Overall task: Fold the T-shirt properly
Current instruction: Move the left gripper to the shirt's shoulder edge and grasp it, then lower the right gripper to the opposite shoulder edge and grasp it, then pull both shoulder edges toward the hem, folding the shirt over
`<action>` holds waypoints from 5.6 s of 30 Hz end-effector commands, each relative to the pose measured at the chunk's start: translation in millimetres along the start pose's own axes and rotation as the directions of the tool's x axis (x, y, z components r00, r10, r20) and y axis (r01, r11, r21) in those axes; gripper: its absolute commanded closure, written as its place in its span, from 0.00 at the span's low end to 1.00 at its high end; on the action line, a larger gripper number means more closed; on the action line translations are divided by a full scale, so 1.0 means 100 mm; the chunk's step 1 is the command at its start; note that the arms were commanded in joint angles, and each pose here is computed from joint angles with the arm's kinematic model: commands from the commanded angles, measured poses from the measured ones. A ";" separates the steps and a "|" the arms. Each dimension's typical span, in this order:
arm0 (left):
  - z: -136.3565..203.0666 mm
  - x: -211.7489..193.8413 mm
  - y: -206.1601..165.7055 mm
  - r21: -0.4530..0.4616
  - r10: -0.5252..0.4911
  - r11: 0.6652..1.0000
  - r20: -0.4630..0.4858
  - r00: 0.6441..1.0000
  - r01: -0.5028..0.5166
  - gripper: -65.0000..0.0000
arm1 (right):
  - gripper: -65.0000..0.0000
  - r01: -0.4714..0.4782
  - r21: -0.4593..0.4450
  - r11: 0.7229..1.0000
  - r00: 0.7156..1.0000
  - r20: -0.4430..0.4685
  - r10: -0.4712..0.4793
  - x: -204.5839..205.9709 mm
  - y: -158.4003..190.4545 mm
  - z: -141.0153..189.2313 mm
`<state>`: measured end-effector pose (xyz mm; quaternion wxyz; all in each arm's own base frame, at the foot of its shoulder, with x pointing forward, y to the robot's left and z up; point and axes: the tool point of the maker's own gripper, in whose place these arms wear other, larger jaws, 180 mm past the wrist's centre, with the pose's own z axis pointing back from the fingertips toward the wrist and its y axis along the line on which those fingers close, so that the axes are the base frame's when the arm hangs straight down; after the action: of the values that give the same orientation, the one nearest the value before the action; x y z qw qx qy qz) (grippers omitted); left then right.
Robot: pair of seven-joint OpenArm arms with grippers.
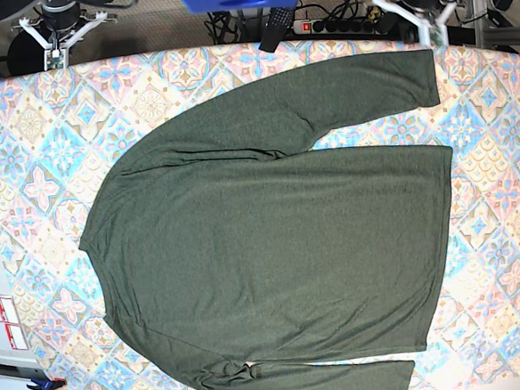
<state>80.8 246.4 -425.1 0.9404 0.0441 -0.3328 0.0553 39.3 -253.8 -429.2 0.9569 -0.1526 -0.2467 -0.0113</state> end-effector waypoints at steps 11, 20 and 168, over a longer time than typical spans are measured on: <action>-0.22 0.38 0.42 0.037 0.248 0.968 0.004 0.969 -0.248 0.55 | 1.00 -0.008 0.062 0.998 0.999 0.054 0.005 0.19 0.25 -0.01; -0.52 0.30 0.49 0.045 0.325 0.946 -0.116 0.939 -0.322 0.51 | 1.00 -0.005 0.066 0.998 0.997 0.078 0.000 0.29 0.28 -0.04; -0.73 1.55 -0.14 -0.198 0.175 0.968 0.104 0.979 -0.152 1.00 | 1.00 0.514 0.319 0.797 0.840 0.004 -0.543 1.97 0.68 -1.47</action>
<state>241.9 248.3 -394.8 0.9163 -0.0757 -0.3790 0.1055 286.8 -222.5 -478.7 0.9132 0.0684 -0.3263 -0.2344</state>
